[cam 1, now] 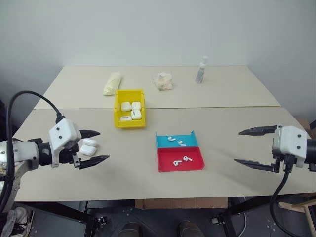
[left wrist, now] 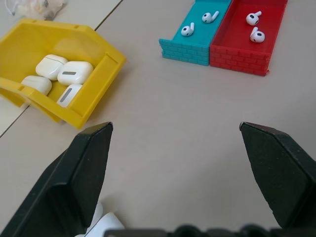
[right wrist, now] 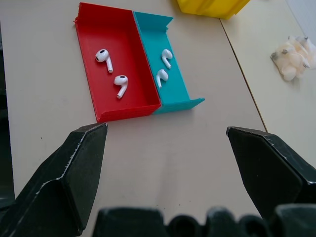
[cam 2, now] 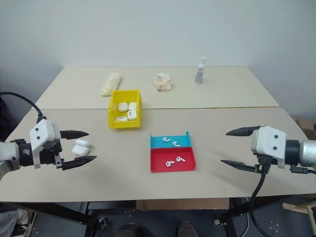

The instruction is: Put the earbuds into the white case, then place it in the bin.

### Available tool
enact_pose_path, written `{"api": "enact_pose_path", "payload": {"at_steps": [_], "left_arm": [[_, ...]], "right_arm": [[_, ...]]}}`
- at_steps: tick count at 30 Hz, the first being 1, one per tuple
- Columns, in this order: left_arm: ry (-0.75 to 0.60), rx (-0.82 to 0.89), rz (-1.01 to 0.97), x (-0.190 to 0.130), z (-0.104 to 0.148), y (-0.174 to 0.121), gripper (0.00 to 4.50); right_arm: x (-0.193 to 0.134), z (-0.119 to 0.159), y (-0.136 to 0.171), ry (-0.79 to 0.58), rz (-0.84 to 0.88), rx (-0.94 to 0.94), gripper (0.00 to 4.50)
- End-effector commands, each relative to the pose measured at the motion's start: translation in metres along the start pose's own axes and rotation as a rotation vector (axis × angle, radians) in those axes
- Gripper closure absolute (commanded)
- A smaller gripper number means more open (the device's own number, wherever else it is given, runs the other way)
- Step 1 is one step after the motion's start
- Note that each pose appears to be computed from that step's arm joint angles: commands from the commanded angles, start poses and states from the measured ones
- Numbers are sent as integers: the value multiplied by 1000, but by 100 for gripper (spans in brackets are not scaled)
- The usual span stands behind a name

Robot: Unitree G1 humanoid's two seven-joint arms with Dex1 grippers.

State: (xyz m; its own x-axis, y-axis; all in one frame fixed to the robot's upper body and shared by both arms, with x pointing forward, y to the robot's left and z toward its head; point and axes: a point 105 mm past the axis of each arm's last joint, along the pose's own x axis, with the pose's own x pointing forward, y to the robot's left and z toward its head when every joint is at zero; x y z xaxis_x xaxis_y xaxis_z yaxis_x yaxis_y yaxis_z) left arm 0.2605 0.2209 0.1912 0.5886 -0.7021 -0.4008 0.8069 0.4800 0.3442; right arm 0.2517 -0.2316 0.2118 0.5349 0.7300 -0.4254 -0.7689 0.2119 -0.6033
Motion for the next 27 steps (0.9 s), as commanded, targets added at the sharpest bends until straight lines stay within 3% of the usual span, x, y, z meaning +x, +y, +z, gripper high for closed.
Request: {"api": "enact_pose_path", "payload": {"at_steps": [1, 9, 17, 20, 22, 27], "left_arm": [[-9, 17, -13, -6, 10, -2, 3], [43, 43, 74, -8, 10, 1, 3], [152, 83, 384, -14, 10, 20, 3], [274, 11, 488, -24, 8, 23, 3], [415, -148, 538, -32, 0, 29, 3], [569, -367, 567, -37, -13, 43, 3]], "right_arm": [[-6, 7, -7, 11, -22, -49, 0], [-7, 5, -6, 18, -11, -45, 0], [-4, 1, -2, 25, -9, -22, 0], [-4, 1, 2, 24, -2, -6, 0], [-4, -1, 6, 30, 10, 7, 0], [3, -6, 11, 34, 14, 40, 0]]}}
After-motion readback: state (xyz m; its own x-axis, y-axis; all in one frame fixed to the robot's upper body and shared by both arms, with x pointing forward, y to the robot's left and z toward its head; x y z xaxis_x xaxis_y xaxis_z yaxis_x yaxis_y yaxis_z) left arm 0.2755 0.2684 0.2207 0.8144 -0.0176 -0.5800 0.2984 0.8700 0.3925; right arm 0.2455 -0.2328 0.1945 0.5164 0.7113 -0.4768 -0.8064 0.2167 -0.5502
